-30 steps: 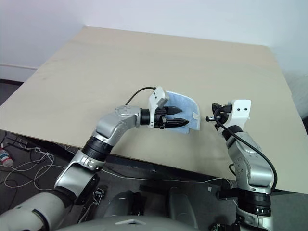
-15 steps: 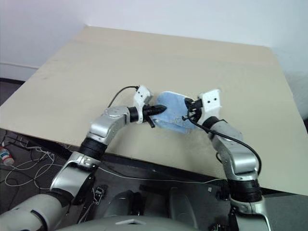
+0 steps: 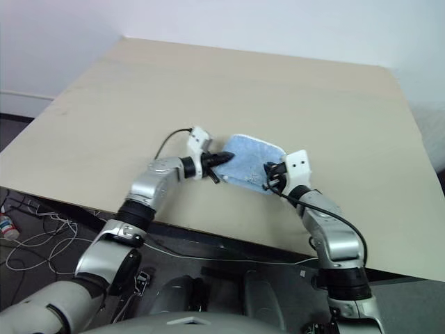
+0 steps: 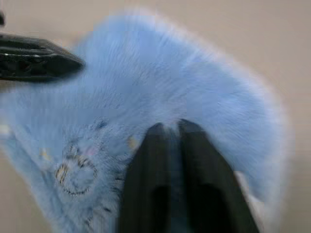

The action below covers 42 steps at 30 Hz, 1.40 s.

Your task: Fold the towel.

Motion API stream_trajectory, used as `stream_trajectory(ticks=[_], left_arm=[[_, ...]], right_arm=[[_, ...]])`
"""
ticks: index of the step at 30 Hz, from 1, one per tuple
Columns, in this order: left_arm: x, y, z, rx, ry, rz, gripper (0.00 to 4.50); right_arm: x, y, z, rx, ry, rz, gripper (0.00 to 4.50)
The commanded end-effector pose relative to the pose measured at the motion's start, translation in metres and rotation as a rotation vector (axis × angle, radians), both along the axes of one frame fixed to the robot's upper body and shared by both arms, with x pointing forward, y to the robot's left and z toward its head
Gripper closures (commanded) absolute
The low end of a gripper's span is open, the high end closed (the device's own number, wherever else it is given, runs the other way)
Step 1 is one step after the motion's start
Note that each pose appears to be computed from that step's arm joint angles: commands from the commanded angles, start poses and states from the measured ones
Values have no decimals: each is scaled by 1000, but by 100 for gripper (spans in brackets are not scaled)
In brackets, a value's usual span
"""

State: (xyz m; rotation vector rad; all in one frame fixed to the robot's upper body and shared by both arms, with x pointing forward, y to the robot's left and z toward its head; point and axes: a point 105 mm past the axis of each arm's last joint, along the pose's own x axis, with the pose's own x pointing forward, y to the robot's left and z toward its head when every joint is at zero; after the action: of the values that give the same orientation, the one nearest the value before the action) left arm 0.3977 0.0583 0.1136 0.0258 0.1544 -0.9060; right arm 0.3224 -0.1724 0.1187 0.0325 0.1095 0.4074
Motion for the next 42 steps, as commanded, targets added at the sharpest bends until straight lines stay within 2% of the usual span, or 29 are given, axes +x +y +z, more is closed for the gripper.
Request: stream_trajectory(ticks=[1,5,8,9,17,24,28,38,39,42], left_arm=[[14,33,20,66,-116,85,450],[20,59,5,166,-110,138,450],[21,65,1,181,-106,147,450],[20,65,0,177,-105,145,450],[13,59,-7,165,-91,116,450],[9,51,-10,153,-81,93,450],[9,48,-12,152,-76,85,450],[5,42,-17,145,-65,71,450],[5,41,-17,145,-64,69,450],[3,36,-19,142,-60,51,450]], right_arm=[[-13,-13,21,154,-1,26,256],[-16,-21,7,325,137,12,112],[-17,-21,-6,412,238,6,19],[-17,-19,-10,441,269,10,4],[-17,2,-34,474,409,18,4],[-7,39,-22,579,420,104,4],[-2,43,-20,605,427,97,89],[0,22,-6,773,364,5,427],[-1,18,-1,800,342,-2,449],[-2,1,14,864,269,-43,449]])
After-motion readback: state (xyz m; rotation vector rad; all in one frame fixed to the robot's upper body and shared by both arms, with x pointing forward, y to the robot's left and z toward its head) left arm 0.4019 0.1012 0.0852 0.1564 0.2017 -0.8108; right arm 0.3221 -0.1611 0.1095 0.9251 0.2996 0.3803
